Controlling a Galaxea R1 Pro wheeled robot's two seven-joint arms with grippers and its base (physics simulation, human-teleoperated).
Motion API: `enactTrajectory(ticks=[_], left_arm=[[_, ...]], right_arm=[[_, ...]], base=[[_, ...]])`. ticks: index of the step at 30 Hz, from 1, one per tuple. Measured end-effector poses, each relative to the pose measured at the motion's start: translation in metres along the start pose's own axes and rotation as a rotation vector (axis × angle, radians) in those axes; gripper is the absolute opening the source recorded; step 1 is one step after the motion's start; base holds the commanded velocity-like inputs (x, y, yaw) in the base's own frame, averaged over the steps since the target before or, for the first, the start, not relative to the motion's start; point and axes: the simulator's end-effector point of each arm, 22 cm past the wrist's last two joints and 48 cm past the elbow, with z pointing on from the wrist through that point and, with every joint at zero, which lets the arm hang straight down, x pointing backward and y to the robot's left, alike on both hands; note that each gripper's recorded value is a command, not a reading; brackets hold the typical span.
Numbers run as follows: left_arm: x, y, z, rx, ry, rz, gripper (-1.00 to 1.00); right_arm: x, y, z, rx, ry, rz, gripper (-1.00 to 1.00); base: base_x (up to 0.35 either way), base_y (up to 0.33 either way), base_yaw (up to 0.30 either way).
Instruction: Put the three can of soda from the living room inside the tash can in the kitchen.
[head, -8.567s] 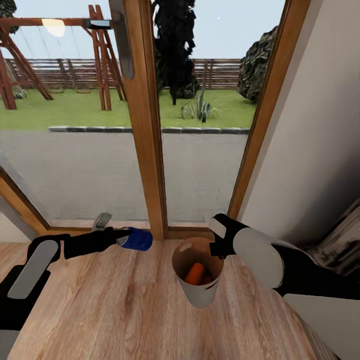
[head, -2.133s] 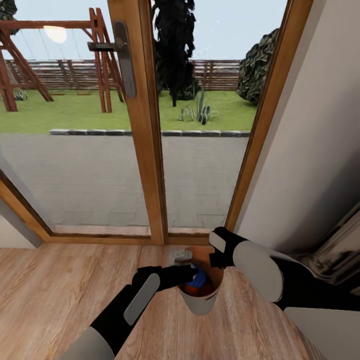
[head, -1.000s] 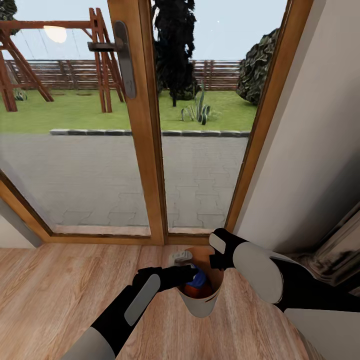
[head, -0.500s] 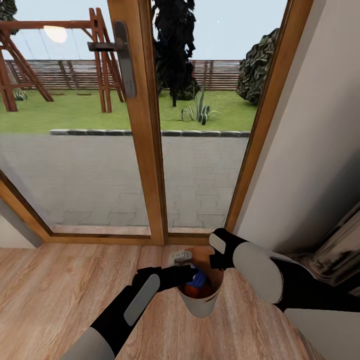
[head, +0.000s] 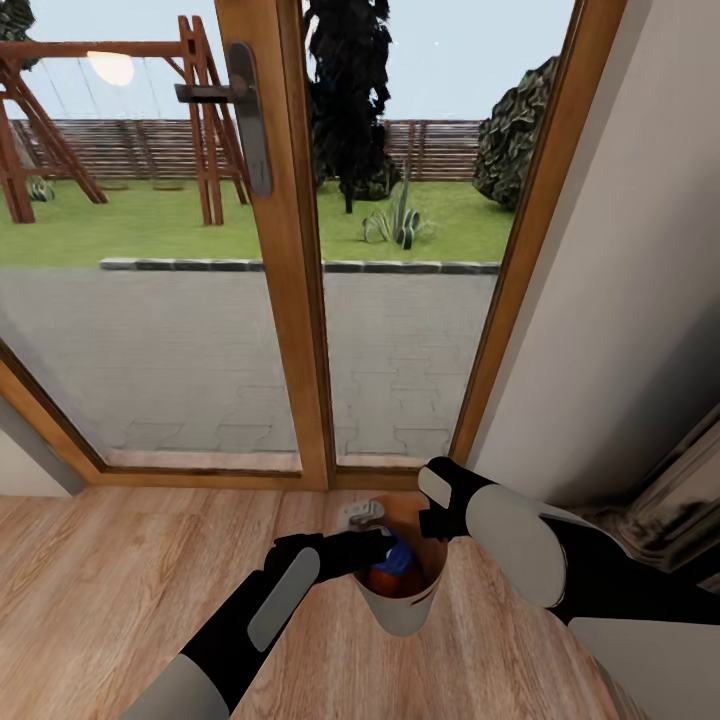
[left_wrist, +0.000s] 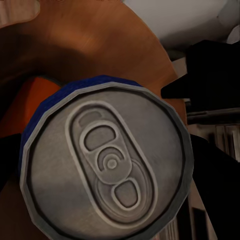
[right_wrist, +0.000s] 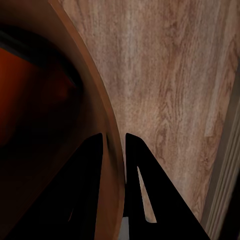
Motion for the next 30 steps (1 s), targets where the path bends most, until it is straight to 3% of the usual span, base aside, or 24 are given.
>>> enactTrajectory(ticks=[12,13,30], left_arm=[[0.0008,-0.0007,-0.0001,0.003,0.004,0.0,-1.0],[0.0008,-0.0003,-0.0001,0.001,0.004,0.001,1.0],[0.0017,0.004,-0.0002,-0.021,0.01,-0.007,1.0]], right_arm=[[0.0008,0.0,0.0006,0.001,0.001,-0.001,-1.0],[0.0009,0.0001,0.0006,0.0,0.002,-0.001,-1.0],[0.0005,0.0,0.0004,0.0,0.001,0.0,-1.0]], base=[[0.0,0.0,0.0],[0.0,0.0,0.0],[0.0,0.0,0.0]])
